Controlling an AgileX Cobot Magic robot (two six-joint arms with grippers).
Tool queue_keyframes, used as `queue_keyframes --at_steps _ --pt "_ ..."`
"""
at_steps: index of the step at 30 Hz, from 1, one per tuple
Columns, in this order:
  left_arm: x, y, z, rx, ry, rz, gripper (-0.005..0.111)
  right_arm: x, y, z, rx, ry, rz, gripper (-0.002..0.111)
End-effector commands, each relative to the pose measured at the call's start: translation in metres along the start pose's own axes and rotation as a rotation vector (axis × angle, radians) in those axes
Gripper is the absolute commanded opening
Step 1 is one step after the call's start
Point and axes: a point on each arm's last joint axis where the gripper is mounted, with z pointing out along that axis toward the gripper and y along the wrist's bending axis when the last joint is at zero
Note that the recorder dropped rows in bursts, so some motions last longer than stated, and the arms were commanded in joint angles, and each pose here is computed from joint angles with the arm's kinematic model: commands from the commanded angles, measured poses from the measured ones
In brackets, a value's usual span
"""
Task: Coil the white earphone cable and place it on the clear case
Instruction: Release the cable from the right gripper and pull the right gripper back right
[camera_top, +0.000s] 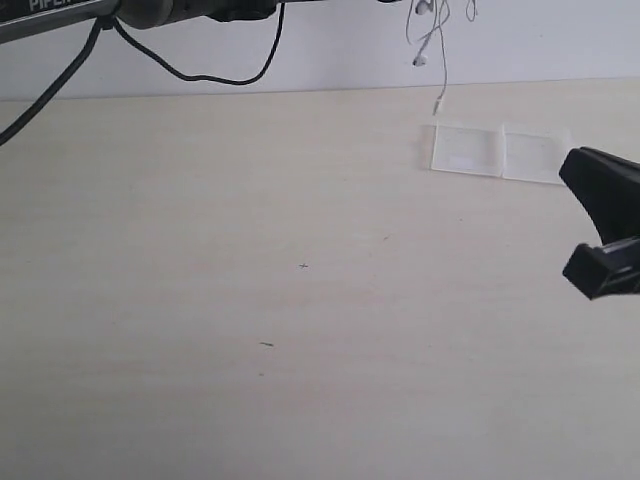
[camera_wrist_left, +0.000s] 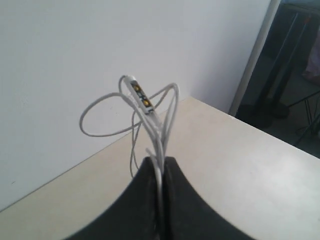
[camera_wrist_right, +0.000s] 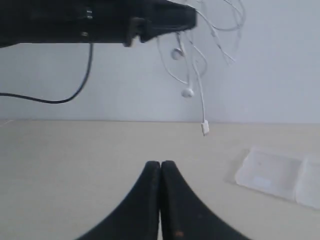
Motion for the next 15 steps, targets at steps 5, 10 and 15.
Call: queue_keyframes --at_steps 5,10,15 --pt "-0.001 -0.014 0.001 -0.023 -0.005 0.003 0.000 -0.002 0.011 -0.010 -0.125 -0.069 -0.123 0.000" --pt "0.011 -0.014 0.002 -0.015 0.029 -0.008 0.000 0.000 0.009 -0.009 -0.108 -0.046 -0.128 0.000" --pt "0.010 -0.014 0.002 -0.012 0.026 -0.023 0.000 0.005 0.003 -0.009 -0.044 0.022 -0.059 0.000"
